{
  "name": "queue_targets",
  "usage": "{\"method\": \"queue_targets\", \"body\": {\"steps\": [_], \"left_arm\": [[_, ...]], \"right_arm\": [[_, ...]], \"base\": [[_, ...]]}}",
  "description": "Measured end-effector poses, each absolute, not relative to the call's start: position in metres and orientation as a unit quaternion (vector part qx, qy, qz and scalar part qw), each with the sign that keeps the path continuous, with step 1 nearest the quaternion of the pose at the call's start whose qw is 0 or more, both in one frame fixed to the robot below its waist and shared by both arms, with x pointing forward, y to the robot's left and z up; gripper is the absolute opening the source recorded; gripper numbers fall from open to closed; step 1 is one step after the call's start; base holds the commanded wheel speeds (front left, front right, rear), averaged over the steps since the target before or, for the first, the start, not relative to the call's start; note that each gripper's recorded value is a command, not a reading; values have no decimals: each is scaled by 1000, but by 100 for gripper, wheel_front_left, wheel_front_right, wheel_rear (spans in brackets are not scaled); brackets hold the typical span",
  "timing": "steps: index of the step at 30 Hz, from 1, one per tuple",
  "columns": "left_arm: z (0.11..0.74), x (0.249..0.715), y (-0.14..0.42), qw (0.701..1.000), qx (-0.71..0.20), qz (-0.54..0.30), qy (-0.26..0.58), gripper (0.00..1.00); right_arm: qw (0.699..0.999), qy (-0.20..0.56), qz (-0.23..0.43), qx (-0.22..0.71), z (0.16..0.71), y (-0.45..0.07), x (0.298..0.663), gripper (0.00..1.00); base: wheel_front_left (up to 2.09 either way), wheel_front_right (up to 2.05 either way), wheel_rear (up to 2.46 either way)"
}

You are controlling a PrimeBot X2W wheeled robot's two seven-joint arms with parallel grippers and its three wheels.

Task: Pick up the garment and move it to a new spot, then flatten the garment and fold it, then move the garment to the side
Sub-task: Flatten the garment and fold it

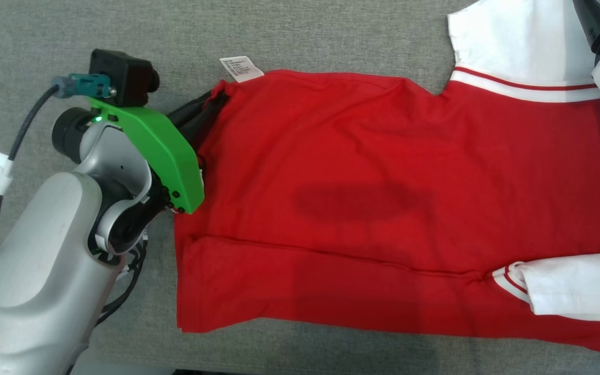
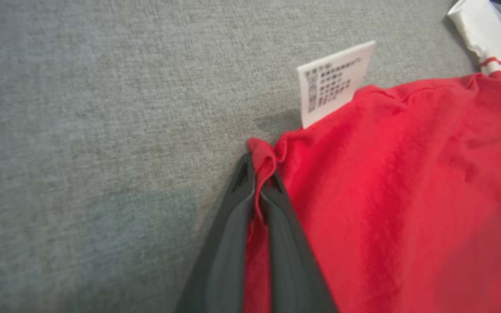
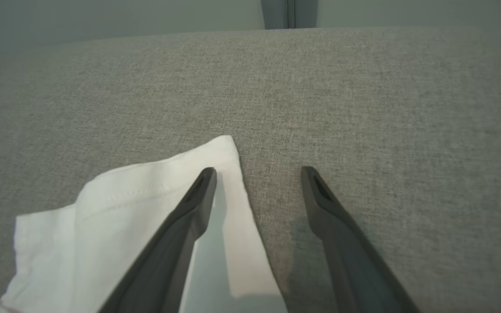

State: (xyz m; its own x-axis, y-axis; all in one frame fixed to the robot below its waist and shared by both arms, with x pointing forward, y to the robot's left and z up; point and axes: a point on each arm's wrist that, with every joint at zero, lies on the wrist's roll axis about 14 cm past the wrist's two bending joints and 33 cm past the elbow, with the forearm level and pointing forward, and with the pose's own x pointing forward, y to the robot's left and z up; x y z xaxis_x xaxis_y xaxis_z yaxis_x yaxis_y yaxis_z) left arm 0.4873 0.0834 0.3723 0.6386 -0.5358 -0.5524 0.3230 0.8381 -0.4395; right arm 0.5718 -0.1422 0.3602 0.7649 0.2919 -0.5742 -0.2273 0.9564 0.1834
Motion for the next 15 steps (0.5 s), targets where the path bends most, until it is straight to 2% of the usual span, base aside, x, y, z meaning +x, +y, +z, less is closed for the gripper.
{"method": "queue_targets", "body": {"steps": [10, 11, 12, 15], "left_arm": [[372, 485, 86, 892, -157, -236, 352, 0], [372, 486, 87, 893, -157, -237, 350, 0], [371, 486, 88, 893, -157, -235, 350, 0], [371, 487, 89, 894, -157, -231, 350, 0]], "right_arm": [[924, 337, 175, 53, 353, -107, 588, 100], [922, 339, 178, 53, 350, -105, 588, 70], [921, 342, 178, 53, 349, -104, 588, 49], [920, 346, 174, 51, 349, -106, 590, 43]], "base": [[0, 0, 0], [0, 0, 0], [0, 0, 0], [0, 0, 0]]}}
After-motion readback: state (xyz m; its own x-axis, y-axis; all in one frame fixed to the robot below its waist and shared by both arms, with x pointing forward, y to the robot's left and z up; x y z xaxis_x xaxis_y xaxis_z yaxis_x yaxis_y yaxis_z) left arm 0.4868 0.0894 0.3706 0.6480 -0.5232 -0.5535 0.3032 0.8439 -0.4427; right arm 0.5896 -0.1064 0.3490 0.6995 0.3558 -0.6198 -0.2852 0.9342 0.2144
